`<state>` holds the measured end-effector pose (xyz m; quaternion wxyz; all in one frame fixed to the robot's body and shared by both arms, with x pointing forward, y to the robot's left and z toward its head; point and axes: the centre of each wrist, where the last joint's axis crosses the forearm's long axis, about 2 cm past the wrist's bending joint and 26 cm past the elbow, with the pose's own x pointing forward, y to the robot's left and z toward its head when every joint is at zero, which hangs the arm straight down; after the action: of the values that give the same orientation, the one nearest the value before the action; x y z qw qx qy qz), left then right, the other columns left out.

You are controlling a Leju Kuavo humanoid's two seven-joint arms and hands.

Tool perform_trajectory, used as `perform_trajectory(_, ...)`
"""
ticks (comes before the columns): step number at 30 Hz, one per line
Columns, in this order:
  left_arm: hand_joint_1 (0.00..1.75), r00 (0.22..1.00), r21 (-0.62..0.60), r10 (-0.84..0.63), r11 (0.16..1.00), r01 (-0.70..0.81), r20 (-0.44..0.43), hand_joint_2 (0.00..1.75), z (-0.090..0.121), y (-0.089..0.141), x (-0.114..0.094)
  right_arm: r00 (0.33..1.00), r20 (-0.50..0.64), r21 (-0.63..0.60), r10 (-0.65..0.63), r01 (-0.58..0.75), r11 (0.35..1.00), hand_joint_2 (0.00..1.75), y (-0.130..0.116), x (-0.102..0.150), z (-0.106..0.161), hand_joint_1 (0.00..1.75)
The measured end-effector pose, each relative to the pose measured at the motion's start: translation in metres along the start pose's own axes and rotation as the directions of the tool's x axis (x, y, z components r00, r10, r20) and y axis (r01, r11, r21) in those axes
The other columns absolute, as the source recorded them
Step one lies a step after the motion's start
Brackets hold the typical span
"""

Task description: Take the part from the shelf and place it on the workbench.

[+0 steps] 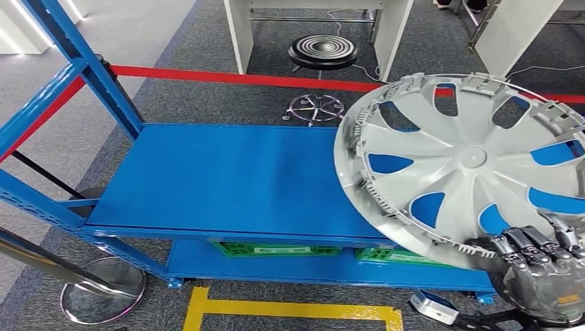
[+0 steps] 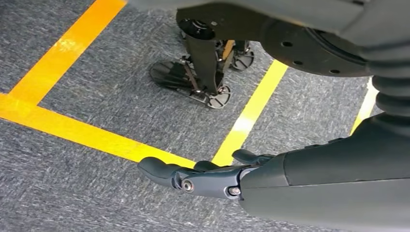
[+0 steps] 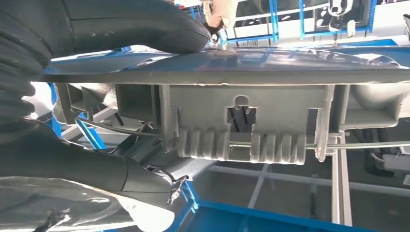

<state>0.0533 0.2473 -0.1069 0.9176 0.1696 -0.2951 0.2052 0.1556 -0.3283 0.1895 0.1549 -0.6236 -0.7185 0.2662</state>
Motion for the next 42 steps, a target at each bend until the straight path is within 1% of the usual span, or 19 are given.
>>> perform_trajectory(7, 0.00, 0.999, 0.002, -0.009, 1.000, 0.009, -0.042, 1.75, 0.001, -0.001, 0.000, 0.998, -0.024, -0.003, -0.050, 0.050, 0.999, 1.75, 0.001, 0.008, 0.003, 1.75)
perform_trajectory(19, 0.00, 0.997, -0.024, 0.030, 0.999, -0.032, -0.065, 1.75, 0.000, 0.000, -0.001, 0.991, -0.052, 0.052, -0.123, 0.126, 0.991, 1.75, 0.013, 0.018, 0.018, 1.75)
perform_trajectory(29, 0.00, 0.997, -0.023, 0.039, 0.999, -0.041, -0.068, 1.75, 0.000, 0.001, -0.001, 0.988, -0.067, 0.080, -0.141, 0.146, 0.986, 1.75, 0.017, 0.021, 0.025, 1.75)
perform_trajectory(38, 0.00, 0.995, -0.036, 0.056, 0.998, -0.059, -0.085, 1.75, 0.000, 0.001, -0.001, 0.981, -0.112, 0.159, -0.155, 0.172, 0.972, 1.75, 0.019, 0.025, 0.039, 1.75)
perform_trajectory(42, 0.00, 0.994, -0.027, 0.065, 0.997, -0.068, -0.090, 1.75, -0.001, 0.002, -0.001, 0.981, -0.111, 0.183, -0.159, 0.178, 0.967, 1.75, 0.020, 0.026, 0.042, 1.75)
